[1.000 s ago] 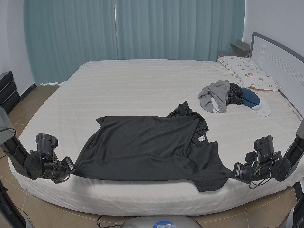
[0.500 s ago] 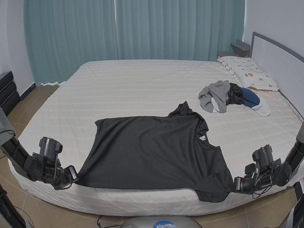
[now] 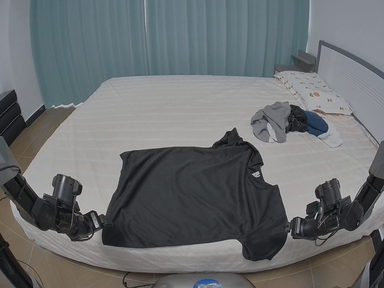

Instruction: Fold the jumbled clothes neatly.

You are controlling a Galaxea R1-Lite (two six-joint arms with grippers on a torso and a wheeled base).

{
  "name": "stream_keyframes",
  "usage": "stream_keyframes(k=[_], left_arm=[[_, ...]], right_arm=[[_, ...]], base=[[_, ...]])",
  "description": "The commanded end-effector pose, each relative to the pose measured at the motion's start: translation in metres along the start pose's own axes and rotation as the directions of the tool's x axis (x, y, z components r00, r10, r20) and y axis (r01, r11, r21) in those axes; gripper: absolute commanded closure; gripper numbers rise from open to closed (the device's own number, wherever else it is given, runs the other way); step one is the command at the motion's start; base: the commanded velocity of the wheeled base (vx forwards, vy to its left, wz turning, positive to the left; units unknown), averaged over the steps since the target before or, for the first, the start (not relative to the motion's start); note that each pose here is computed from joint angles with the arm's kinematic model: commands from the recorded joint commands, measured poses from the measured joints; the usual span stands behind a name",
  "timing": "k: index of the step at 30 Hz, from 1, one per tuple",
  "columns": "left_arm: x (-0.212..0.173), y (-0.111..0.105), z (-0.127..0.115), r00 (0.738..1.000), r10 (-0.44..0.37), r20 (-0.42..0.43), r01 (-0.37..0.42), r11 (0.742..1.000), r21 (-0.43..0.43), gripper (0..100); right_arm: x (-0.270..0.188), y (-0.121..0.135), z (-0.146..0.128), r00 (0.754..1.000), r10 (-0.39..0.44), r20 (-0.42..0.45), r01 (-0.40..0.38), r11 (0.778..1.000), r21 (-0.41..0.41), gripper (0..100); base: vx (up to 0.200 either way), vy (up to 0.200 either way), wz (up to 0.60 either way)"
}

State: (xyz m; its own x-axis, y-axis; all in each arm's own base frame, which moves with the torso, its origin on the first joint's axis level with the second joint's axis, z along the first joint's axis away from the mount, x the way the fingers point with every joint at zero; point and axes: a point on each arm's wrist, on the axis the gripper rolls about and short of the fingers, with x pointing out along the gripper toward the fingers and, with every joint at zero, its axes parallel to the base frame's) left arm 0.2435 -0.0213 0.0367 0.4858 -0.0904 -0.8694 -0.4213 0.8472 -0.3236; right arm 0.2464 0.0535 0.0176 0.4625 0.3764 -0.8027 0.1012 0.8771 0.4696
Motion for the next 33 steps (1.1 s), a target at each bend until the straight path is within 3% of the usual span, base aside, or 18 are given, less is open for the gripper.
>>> stream_keyframes(k=[1,10,15,19,28,33], left_arm=[[-0.003,-0.004,0.006,0.999,-0.024,0.031,0.024,1.0,-0.005,0],[-0.007,-0.011,0.017,0.996,-0.049,0.071,0.055,0.995,-0.085,0],[-0.005,-0.011,0.017,0.997,-0.047,0.067,0.053,0.994,-0.094,0],[-0.007,-0.011,0.018,0.996,-0.053,0.074,0.06,0.994,-0.093,0],[-0.008,-0.012,0.022,0.994,-0.08,0.073,0.087,0.991,-0.099,0],[-0.008,-0.011,0.028,0.992,-0.089,0.086,0.101,0.984,-0.144,0]], right_arm=[[0.002,0.011,0.016,0.998,0.039,0.051,-0.04,0.999,0.023,0],[0.006,0.023,0.026,0.986,0.103,0.131,-0.118,0.986,0.116,0],[0.007,0.024,0.027,0.98,0.123,0.156,-0.148,0.976,0.159,0],[0.008,0.024,0.028,0.979,0.124,0.163,-0.15,0.976,0.159,0],[0.007,0.025,0.029,0.975,0.131,0.179,-0.159,0.975,0.155,0],[0.007,0.026,0.03,0.973,0.135,0.185,-0.166,0.972,0.164,0]], base=[[0.0,0.0,0.0],[0.0,0.0,0.0],[0.0,0.2,0.0],[0.0,0.2,0.0],[0.0,0.0,0.0],[0.08,0.0,0.0]])
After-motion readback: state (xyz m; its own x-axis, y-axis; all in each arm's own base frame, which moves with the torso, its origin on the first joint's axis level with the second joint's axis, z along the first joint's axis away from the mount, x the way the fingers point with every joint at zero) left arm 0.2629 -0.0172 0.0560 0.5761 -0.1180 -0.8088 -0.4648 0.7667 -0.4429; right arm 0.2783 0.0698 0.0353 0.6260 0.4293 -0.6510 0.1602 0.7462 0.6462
